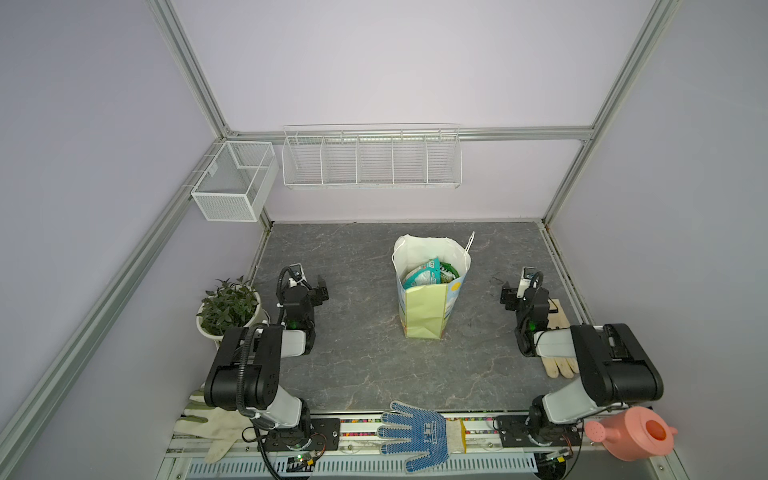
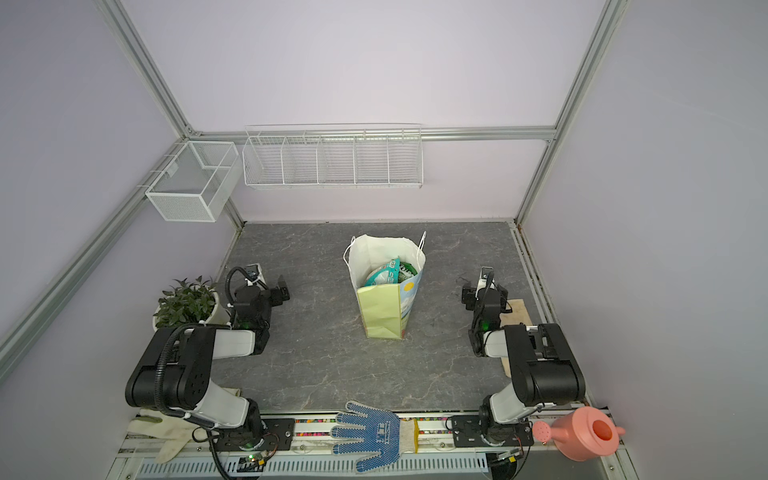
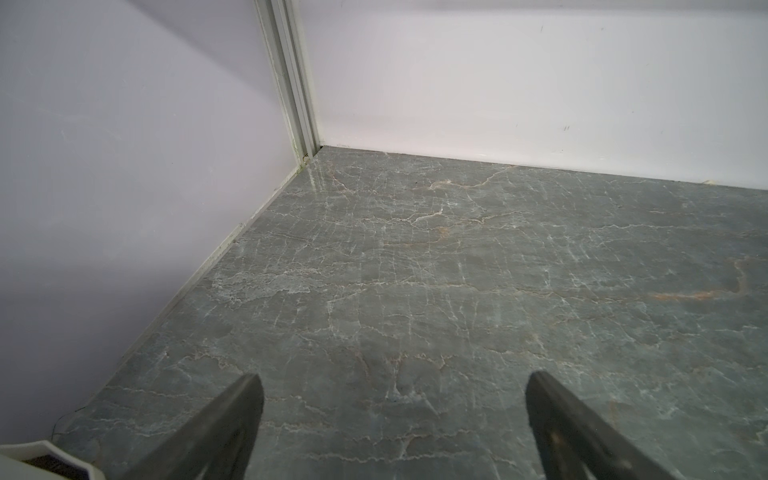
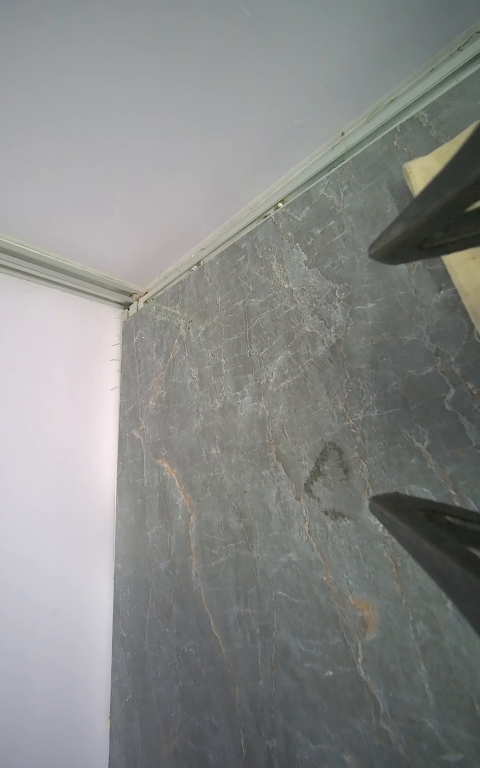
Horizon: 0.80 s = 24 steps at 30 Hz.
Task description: Place the snacks into the paper bag
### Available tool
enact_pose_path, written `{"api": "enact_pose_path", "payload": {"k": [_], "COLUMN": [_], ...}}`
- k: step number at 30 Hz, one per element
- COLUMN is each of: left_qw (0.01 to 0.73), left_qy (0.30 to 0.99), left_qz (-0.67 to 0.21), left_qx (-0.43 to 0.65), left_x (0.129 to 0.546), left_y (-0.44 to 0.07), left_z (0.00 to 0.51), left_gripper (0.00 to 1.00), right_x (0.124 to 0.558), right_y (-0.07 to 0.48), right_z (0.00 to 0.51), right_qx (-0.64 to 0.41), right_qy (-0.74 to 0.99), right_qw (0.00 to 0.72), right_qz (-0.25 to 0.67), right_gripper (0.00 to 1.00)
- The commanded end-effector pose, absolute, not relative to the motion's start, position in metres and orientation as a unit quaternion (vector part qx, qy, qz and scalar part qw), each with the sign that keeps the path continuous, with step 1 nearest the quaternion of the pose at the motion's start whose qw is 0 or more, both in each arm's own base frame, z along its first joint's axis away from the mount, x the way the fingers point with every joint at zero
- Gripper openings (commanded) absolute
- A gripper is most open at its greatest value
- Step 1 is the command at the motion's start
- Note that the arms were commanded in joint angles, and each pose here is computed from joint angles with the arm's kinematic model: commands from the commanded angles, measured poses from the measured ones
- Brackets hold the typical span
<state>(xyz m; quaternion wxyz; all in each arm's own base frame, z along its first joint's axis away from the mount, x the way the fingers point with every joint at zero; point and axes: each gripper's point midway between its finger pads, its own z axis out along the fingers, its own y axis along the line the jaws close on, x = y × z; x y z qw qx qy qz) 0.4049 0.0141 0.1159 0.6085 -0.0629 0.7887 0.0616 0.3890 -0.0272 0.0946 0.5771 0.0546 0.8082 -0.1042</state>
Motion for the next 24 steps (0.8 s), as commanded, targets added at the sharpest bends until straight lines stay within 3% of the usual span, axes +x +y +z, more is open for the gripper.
{"api": "enact_pose_path", "payload": {"k": [1, 24], "left_qw": [0.610, 0.609], "left_qy": [0.788, 0.789], "left_qz": [0.058, 0.056], "left_qx": [-0.064, -0.064], "left_x": [0.4041, 0.4044], "left_y": [0.0141, 0.0137], "left_z": [0.1157, 0.1154], "left_gripper": [0.98, 0.99], "right_x": [0.3888, 0.3899], "right_y": [-0.0259, -0.0252], "right_z": [0.0970, 0.0963], "right_qx": [0.056, 0.054], "right_qy": [0.805, 0.807], "right_qw": [0.581, 0.580], "right_qz": [-0.101, -0.095], "right_gripper": [0.89, 0.89]}}
